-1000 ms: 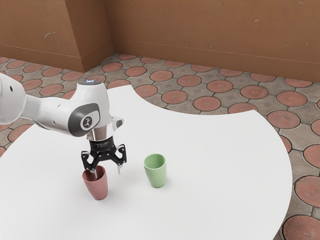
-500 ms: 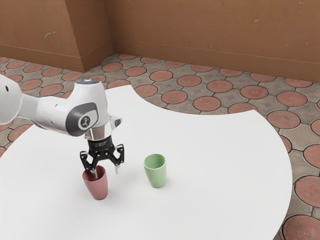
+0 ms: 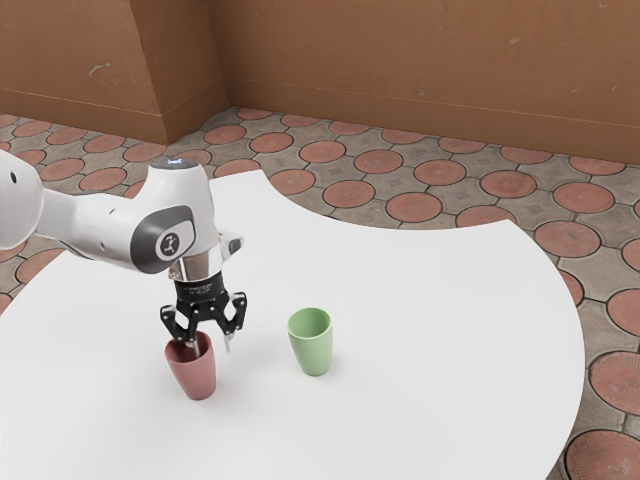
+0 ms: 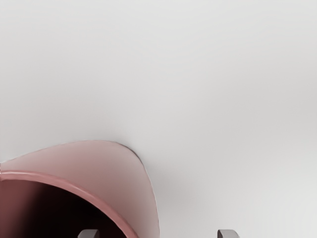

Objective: Place the left cup onto the right cup

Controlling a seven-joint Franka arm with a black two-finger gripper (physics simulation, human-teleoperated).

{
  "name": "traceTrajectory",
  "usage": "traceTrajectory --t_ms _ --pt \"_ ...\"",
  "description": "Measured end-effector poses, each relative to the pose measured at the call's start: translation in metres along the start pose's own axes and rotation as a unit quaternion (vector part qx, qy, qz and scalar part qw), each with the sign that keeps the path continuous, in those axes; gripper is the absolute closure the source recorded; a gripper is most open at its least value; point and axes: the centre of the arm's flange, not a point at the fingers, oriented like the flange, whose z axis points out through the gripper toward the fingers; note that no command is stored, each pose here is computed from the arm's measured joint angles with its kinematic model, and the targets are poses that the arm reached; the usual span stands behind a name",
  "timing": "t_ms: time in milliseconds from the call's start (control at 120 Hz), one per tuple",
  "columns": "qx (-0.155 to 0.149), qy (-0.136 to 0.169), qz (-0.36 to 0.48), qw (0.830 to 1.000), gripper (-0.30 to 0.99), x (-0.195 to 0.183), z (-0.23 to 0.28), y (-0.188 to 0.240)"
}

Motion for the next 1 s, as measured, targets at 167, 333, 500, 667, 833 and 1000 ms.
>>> traceTrajectory --t_ms 167,333,500,667,833,1000 --pt "0.001 -0.001 -0.001 1.0 0.48 0.0004 0.0014 -0.0002" --pt "0.002 -0.002 -0.001 1.0 0.51 0.001 0.0024 -0.0007" --pt "0.002 -0.002 -0.001 1.0 0.55 0.0009 0.0025 -0.0005" --pt "0.002 -0.002 -0.001 1.0 0.6 0.0009 0.0028 -0.0005" --pt "0.003 -0.002 -0.002 1.0 0.65 0.0011 0.0031 -0.0007" --pt "0.003 -0.002 -0.002 1.0 0.7 0.0015 0.0032 -0.001"
